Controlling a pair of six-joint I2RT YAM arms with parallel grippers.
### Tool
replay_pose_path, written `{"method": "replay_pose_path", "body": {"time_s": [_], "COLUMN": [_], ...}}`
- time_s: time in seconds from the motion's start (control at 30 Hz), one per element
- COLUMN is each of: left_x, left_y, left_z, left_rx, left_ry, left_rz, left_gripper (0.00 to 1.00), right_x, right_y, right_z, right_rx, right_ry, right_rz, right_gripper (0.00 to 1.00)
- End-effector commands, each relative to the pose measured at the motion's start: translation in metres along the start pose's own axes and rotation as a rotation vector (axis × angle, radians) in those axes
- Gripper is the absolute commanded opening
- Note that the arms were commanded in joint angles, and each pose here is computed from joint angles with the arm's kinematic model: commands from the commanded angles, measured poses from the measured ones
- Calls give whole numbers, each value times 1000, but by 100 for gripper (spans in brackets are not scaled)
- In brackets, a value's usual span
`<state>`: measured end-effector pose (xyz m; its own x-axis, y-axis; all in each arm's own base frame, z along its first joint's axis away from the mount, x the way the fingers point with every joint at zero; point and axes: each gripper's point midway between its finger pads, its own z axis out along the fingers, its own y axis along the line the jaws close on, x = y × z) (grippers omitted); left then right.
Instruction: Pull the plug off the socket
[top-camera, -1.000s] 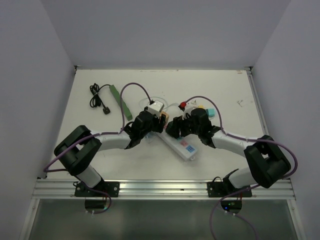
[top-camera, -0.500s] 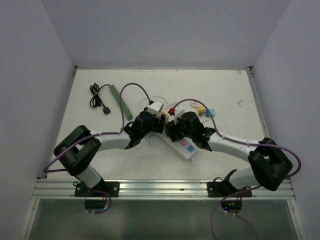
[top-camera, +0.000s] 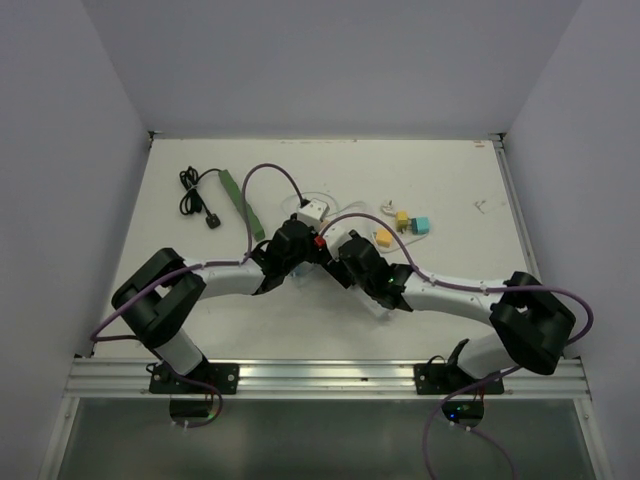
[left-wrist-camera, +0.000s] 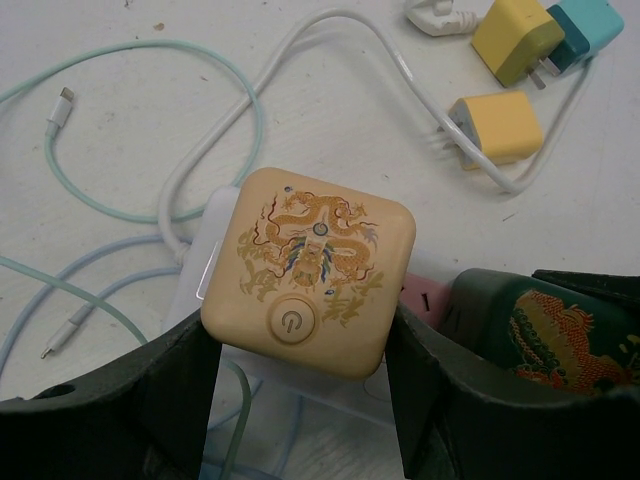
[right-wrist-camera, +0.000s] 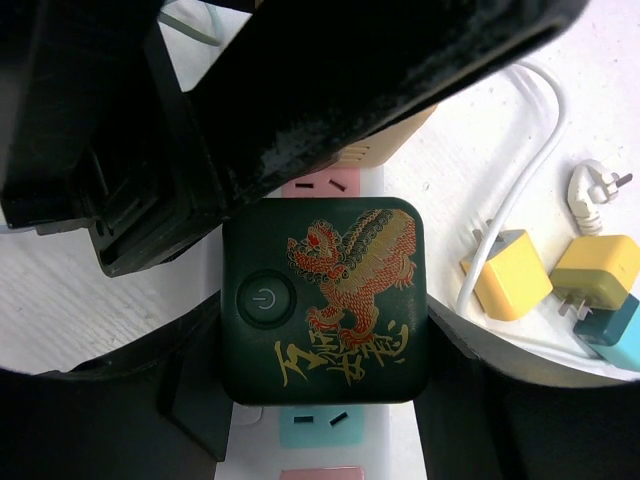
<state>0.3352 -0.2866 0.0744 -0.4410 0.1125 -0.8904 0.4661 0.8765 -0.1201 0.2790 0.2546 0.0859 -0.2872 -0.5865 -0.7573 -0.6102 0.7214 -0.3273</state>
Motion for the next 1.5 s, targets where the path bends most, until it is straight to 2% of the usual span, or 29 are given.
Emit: {"method": "replay_pose_path", "body": {"time_s": [0.0, 0.17, 0.43, 0.6, 0.77, 0.87, 0.9, 1.1, 1.27, 1.47], "left_x": [27, 28, 24, 23, 24, 23, 23, 23, 24, 23], "left_y": [32, 33, 35, 36, 36, 35, 35, 37, 37, 38], "left_z": [2, 2, -1, -2, -1, -1, 0, 0, -1, -1], "left_rx": [-130, -133, -145, -146, -147, -147, -147, -154, -157, -163], "left_ry": [96, 99, 84, 76, 80, 80, 82, 83, 86, 83], "left_rz": [64, 67, 61, 60, 61, 61, 61, 62, 63, 59], "left_gripper": [0, 0, 0, 0, 0, 0, 0, 0, 0, 0], "right_x": [-60, -64, -69, -72, -76, -81, -79, -68, -65, -55], "right_y": [-4, -4, -47, -60, -53, -38, -21, 1, 4, -11], "right_z": [-10, -15, -16, -18, -20, -22, -24, -13, -11, -21], "right_rx": [42, 16, -100, -151, -162, -118, -125, -66, -54, -16], "right_ry": [-203, -231, -283, -305, -320, -305, -278, -187, -173, -189], "right_rz": [-19, 68, 492, 625, 518, 341, 229, 35, 44, 125], "right_gripper": [5, 5, 4, 2, 2, 2, 2, 3, 2, 3]}}
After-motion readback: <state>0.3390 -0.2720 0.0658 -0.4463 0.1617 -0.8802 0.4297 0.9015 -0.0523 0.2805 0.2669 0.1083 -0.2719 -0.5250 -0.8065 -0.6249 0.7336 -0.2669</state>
